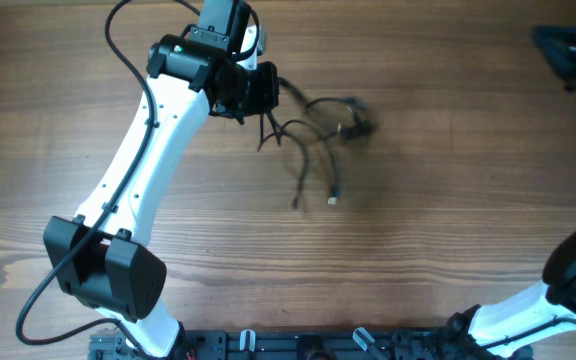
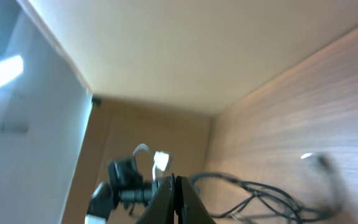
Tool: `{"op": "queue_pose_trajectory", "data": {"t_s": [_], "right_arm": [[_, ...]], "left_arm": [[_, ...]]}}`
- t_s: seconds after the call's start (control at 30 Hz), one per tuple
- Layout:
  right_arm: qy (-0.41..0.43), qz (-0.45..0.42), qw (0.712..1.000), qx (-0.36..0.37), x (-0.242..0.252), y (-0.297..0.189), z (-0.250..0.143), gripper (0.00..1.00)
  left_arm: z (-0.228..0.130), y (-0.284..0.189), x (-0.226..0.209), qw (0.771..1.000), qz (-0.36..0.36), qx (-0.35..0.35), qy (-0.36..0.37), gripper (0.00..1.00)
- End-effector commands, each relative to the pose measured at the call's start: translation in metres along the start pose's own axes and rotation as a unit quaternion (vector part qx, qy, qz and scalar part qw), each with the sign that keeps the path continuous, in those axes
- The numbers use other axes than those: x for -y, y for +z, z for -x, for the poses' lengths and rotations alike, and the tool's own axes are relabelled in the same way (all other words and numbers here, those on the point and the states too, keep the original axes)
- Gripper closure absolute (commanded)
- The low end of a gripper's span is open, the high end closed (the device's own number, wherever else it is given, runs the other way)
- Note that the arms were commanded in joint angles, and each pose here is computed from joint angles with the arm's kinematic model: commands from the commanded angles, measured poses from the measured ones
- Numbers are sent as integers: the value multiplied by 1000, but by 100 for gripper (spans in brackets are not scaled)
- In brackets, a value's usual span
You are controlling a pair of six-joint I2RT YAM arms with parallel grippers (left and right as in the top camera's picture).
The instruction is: Untangle cables
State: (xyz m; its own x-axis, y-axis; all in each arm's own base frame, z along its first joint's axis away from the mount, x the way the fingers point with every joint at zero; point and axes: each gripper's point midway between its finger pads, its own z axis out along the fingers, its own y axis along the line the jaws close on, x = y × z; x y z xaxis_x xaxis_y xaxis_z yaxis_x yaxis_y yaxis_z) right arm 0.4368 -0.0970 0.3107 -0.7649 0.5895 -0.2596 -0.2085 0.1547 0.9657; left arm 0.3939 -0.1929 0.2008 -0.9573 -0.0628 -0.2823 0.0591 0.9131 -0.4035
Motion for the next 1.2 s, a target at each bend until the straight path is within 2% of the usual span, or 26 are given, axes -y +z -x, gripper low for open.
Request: {"op": "queue_pose_trajectory", "data": {"t_s": [0.0, 0.07, 0.13, 0.2, 0.23, 0.27, 0.3, 0.33, 0.37, 0.4, 0.43, 0.57, 0.63, 0.77, 0.83, 0.93, 1.03, 1.17], "right_arm": [[5, -12, 999, 52, 8, -29, 20, 96], [0, -13, 998, 57, 8, -34, 22, 94], [-2, -12, 999, 48, 7, -32, 19, 85], [-14, -9, 999, 36, 7, -23, 15, 61], [-15, -6, 1000, 25, 6, -15, 11, 44], [-17, -4, 1000, 18, 5, -10, 8, 36], [-24, -1, 1000, 7, 4, -1, 5, 30], [-26, 1, 1000, -1, 3, 6, 1, 26], [-26, 5, 1000, -14, 2, 17, -4, 24], [-30, 8, 999, -23, 1, 28, -8, 23], [-37, 11, 999, -30, 0, 38, -12, 19], [-43, 26, 996, -71, -7, 83, -35, 14], [-51, 33, 994, -91, -9, 104, -48, 8], [-32, 18, 994, -102, 5, 141, -69, 6], [-17, -11, 995, -94, 23, 155, -77, 5], [2, -110, 991, -76, 71, 173, -96, 1], [-2, -173, 981, -88, 96, 181, -118, 1], [-14, -213, 969, -126, 107, 194, -151, 4]], "left_arm": [[8, -10, -16, 998, 46, 23, 23, 96], [8, -10, -16, 998, 46, 23, 23, 96], [10, -10, -14, 999, 41, 27, 22, 96], [11, -9, -5, 999, 17, 27, 25, 96], [13, -9, 3, 999, -4, 28, 28, 96], [13, -10, 7, 999, -16, 28, 29, 96], [13, -10, 13, 999, -32, 27, 31, 91], [13, -10, 16, 998, -41, 26, 32, 81], [13, -10, 18, 998, -45, 25, 31, 39], [13, -10, 19, 998, -45, 25, 32, 12], [13, -10, 19, 998, -46, 25, 32, 0], [17, -16, 18, 998, -47, 34, 30, 0], [26, -32, 20, 997, -52, 56, 27, 0], [35, -74, 31, 992, -72, 103, 16, 0], [30, -90, 35, 990, -77, 114, 20, 0], [20, -110, 24, 991, -61, 118, 4, 0], [21, -109, -14, 991, 6, 121, -63, 0], [29, -97, -44, 987, 31, 109, -117, 0]]}}
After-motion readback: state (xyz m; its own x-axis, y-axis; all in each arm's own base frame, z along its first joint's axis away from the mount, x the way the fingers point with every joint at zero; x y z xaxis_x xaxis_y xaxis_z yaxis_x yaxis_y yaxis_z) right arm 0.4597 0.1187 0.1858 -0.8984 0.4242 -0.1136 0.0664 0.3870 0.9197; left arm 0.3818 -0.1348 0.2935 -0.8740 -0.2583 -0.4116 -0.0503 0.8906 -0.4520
